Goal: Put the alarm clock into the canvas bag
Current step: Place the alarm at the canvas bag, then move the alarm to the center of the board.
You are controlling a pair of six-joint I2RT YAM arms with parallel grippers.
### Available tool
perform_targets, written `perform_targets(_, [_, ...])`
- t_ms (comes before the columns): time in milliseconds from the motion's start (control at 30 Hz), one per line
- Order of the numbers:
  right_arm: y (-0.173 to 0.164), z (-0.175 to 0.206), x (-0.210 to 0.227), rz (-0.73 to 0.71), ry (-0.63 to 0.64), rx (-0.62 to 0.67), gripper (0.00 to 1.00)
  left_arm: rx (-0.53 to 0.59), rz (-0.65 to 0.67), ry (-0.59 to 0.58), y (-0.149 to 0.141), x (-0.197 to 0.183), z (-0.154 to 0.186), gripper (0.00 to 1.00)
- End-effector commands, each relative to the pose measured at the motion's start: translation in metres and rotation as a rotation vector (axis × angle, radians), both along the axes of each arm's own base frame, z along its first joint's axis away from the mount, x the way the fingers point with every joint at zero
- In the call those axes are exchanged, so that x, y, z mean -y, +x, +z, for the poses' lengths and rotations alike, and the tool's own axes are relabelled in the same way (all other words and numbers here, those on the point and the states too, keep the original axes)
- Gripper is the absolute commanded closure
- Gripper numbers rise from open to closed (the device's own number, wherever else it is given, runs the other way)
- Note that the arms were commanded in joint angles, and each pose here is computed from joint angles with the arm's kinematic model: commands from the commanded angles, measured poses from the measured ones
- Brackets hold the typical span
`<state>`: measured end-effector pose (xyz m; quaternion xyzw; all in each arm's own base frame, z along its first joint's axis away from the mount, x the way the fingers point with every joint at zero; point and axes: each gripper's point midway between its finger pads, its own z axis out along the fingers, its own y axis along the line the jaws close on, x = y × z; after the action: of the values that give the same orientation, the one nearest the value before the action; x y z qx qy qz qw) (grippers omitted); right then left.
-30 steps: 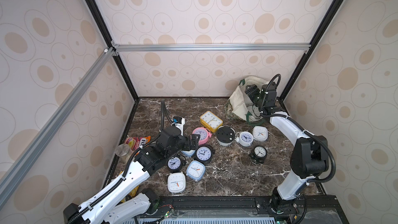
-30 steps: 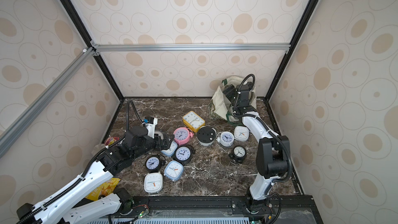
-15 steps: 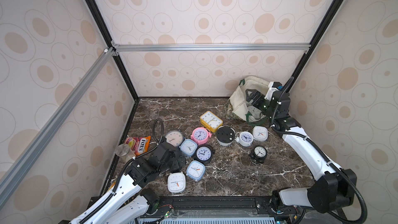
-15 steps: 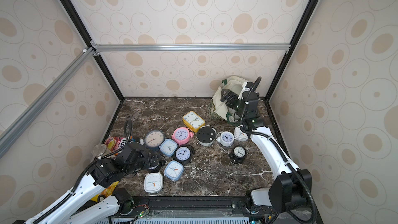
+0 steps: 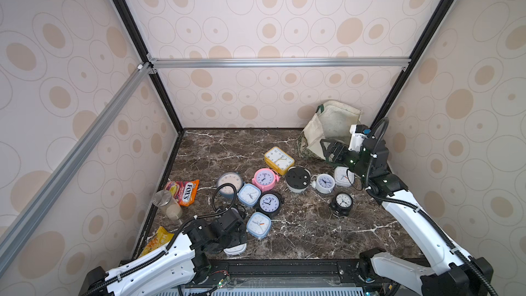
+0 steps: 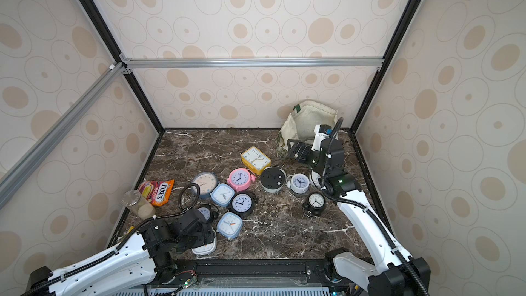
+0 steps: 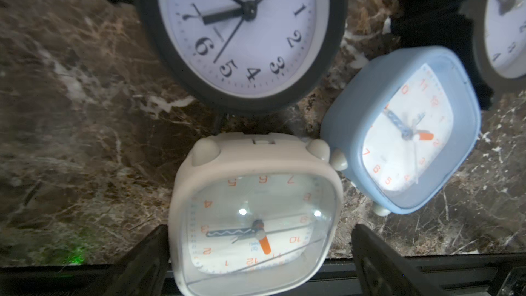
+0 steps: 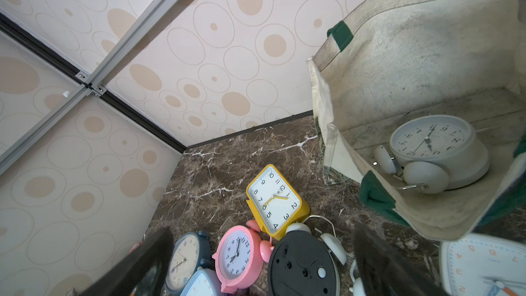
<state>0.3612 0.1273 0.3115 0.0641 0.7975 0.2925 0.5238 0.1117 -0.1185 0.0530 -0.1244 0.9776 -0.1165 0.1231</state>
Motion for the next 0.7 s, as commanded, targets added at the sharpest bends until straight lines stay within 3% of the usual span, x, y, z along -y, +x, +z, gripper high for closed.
perform_targets(0, [-0.014, -0.015, -0.009, 0.074, -0.012, -0.039, 0.00, 0.024, 0.009, -0.016, 0.005, 0.005, 0.000, 0.02])
perform_targets(400, [-0.044, -0.046, -0.029, 0.192, 0.012, -0.137, 0.00, -0.003, -0.024, 0.041, 0.002, 0.001, -0.022, 0.02])
perform_targets(533, [-0.068, -0.074, -0.045, 0.277, -0.046, -0.222, 0.00, -0.006, -0.036, 0.051, 0.002, 0.002, -0.024, 0.02])
perform_targets(667, [-0.113, -0.110, -0.072, 0.420, -0.188, -0.338, 0.00, 0.004, -0.021, 0.033, 0.005, 0.005, -0.023, 0.02])
